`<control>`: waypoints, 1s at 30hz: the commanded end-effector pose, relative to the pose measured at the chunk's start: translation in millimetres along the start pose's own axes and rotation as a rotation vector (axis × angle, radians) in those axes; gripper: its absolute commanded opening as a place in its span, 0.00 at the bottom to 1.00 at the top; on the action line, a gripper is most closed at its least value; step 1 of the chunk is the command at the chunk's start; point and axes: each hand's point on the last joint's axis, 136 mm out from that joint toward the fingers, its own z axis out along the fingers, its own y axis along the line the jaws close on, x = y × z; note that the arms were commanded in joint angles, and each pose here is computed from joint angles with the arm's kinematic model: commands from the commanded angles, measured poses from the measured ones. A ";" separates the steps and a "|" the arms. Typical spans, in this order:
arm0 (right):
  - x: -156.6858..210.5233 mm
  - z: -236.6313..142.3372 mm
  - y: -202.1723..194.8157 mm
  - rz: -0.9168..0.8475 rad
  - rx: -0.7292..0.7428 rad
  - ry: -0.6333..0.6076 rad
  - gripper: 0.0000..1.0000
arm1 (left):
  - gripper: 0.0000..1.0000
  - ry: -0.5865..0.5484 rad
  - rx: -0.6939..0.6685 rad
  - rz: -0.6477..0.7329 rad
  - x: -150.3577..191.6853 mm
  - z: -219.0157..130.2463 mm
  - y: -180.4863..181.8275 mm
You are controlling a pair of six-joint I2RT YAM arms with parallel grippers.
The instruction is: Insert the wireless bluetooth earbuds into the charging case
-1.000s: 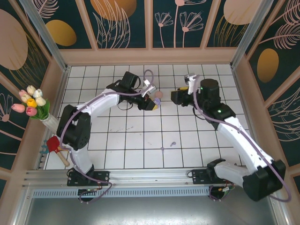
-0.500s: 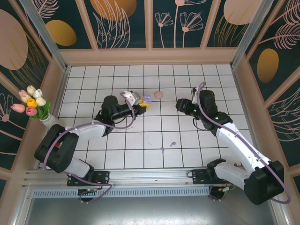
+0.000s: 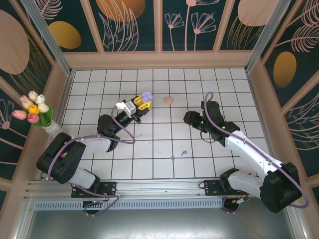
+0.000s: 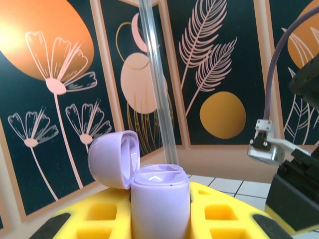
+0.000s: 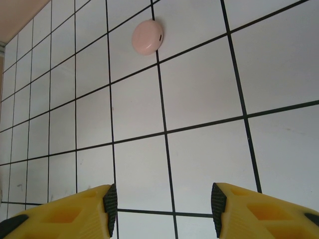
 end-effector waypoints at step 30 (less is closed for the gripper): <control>26.0 15.1 26.5 -0.088 0.092 0.075 0.54 | 0.00 -0.078 -0.040 0.049 -21.5 -3.2 5.2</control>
